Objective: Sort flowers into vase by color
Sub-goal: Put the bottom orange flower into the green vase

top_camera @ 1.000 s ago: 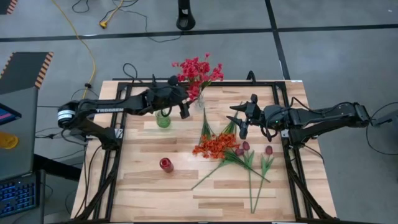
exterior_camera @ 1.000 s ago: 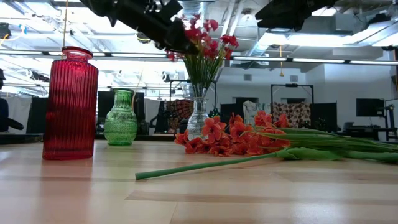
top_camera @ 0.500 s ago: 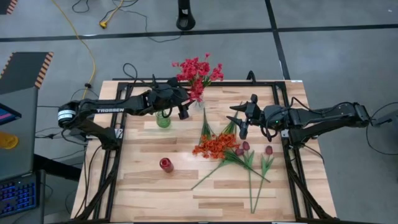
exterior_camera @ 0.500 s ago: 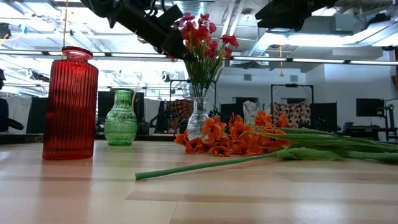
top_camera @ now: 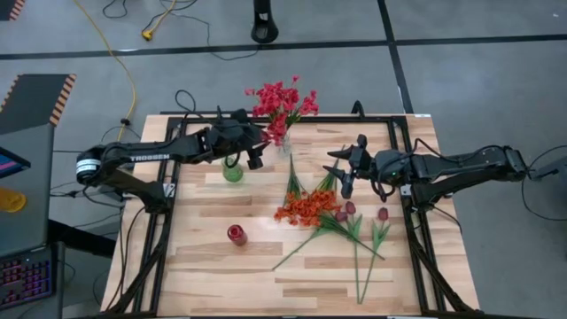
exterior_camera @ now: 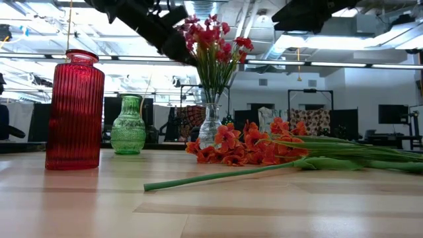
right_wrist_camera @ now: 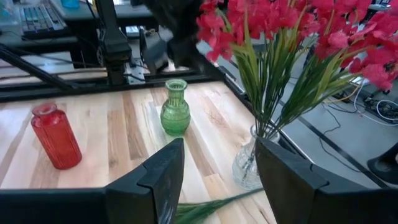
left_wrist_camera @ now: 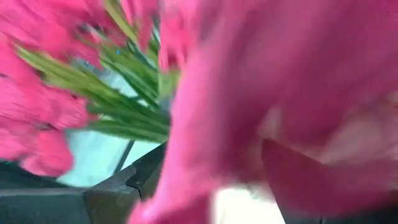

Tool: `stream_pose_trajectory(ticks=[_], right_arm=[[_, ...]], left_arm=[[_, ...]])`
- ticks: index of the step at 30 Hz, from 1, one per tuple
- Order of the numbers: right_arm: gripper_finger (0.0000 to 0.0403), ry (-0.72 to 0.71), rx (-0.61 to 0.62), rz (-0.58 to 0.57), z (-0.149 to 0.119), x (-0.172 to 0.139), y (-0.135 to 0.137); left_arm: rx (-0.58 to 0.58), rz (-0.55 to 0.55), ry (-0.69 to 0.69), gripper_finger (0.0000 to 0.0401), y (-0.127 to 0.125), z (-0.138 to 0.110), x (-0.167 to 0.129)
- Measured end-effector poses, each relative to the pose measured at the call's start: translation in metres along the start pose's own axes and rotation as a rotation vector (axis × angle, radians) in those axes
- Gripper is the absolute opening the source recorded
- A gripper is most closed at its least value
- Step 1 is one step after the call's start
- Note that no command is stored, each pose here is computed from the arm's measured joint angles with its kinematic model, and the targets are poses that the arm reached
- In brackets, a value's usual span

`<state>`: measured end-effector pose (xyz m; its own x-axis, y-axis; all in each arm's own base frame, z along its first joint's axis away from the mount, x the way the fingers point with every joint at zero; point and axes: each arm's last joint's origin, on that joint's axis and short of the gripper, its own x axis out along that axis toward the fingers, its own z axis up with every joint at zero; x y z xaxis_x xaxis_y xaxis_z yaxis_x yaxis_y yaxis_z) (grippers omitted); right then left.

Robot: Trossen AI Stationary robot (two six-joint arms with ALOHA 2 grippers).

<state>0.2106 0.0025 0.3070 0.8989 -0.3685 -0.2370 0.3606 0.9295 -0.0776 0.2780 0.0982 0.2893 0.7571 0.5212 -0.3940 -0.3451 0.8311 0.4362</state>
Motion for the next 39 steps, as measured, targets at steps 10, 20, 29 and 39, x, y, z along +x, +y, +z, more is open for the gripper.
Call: stream_pose_trajectory(ticks=[10,20,29,39], right_arm=[[0.0226,0.02,0.009,-0.001,-0.002,0.0,0.0],[0.0225,0.063,0.048,0.046,-0.007,-0.004,0.009],[0.0205,0.233,0.104,0.111,-0.026,-0.016,0.027],[0.0196,0.415,0.066,0.215,-0.053,-0.01,0.065]], left_arm=[[-0.073,-0.049,-0.015,0.0222,0.01,0.004,-0.034],[-0.138,-0.143,0.031,0.0222,0.01,-0.001,-0.053],[-0.161,-0.242,0.048,0.0222,-0.014,0.003,-0.065],[-0.213,-0.359,-0.022,0.0222,-0.062,-0.008,-0.068]])
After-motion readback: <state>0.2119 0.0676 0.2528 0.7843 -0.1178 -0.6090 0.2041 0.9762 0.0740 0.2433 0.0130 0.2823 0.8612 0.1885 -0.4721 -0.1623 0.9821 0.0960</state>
